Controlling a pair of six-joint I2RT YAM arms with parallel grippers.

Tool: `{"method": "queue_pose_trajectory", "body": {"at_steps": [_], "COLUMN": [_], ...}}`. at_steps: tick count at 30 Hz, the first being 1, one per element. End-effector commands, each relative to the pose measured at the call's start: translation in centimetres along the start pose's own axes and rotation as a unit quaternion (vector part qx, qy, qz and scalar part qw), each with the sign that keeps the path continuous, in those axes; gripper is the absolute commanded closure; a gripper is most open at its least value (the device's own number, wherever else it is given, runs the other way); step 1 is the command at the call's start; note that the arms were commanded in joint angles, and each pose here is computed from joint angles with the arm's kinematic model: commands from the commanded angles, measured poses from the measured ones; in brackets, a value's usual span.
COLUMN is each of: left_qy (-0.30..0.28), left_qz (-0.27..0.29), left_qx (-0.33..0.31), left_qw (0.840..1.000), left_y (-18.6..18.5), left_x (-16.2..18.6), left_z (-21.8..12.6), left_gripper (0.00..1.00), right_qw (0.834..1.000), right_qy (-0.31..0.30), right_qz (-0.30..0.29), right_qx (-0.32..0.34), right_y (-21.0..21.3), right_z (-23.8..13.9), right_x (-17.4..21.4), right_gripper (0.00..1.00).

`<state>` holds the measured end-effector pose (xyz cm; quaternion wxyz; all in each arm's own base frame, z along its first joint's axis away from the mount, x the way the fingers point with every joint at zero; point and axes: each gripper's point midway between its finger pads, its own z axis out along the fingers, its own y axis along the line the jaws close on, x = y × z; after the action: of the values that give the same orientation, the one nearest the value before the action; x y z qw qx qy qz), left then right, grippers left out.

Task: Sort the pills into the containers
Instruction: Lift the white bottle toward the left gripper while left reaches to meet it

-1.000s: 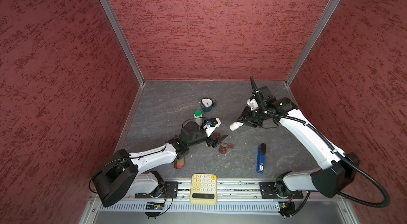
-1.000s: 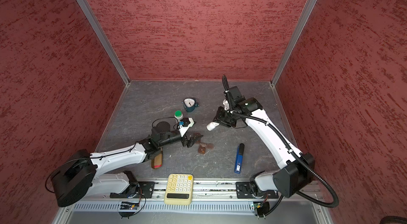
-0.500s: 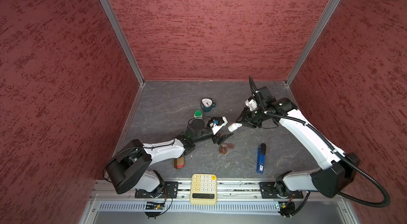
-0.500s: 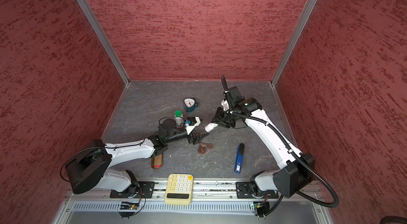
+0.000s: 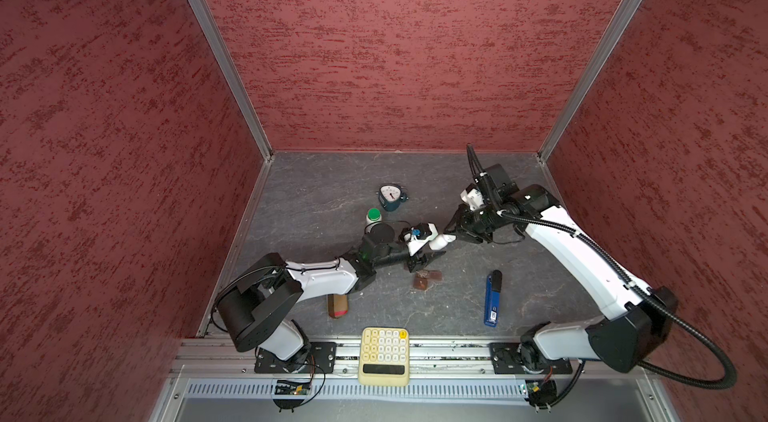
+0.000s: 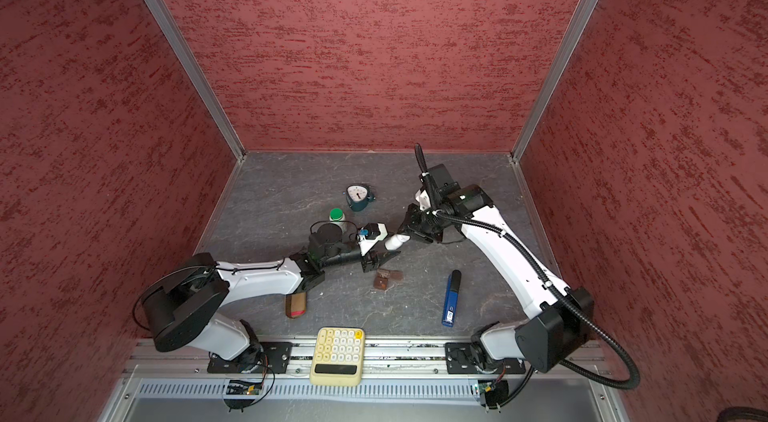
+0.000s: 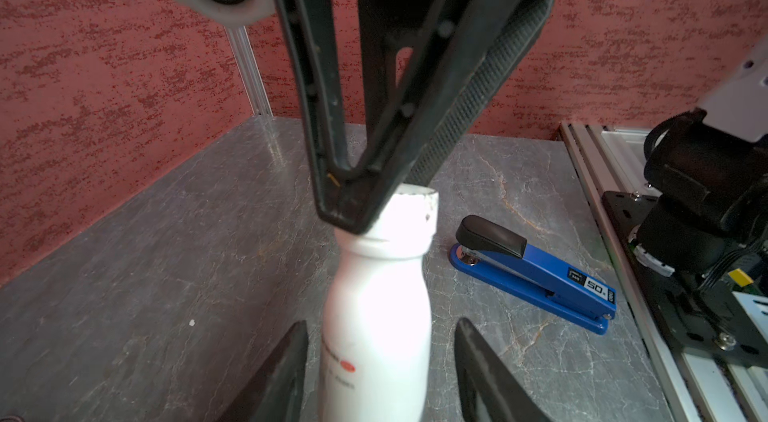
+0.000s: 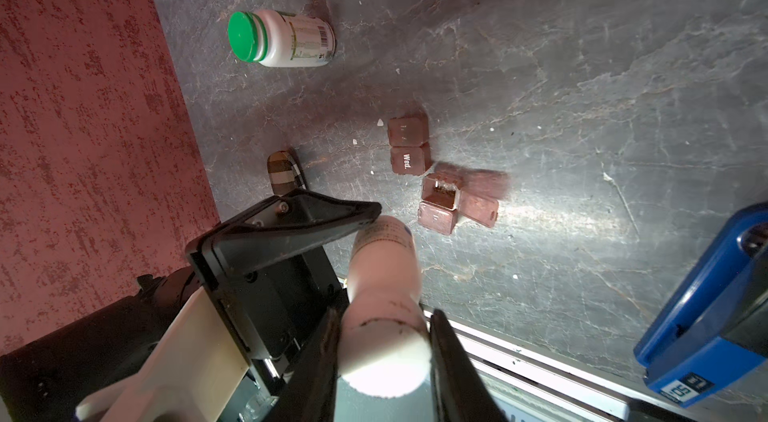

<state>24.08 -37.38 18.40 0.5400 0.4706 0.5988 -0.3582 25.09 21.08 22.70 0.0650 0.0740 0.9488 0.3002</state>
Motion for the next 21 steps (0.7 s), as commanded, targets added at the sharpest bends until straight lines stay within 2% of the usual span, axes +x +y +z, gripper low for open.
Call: {"method": "queue_pose_trajectory", "body": {"at_steps": [1, 4, 14, 21], "left_qy": [-0.015, -0.013, -0.018, -0.026], "left_qz": [0.006, 0.005, 0.008, 0.007], "left_qx": [0.015, 0.015, 0.011, 0.007], "left_qw": [1.0, 1.0, 1.0, 1.0], "left_y": [-0.5, -0.6, -0.7, -0.7], "left_x": [-0.9, -0.7, -0.8, -0.7], "left_z": [0.5, 0.6, 0.4, -0.6], "left_gripper": [0.48, 0.51, 0.77, 0.92], "right_qw": [1.0, 1.0, 0.999, 0.994], "right_qy": [-0.003, -0.003, 0.012, 0.025], "right_qz": [-0.019, -0.021, -0.046, -0.108], "right_qx": [-0.013, -0.014, -0.004, 0.006], "right_y": [1.3, 1.4, 1.7, 1.7], "right_z": [-0.8, -0.8, 0.1, 0.8], "right_x": [0.0, -0.1, 0.3, 0.8], "right_gripper": [0.75, 0.75, 0.77, 0.76]}}
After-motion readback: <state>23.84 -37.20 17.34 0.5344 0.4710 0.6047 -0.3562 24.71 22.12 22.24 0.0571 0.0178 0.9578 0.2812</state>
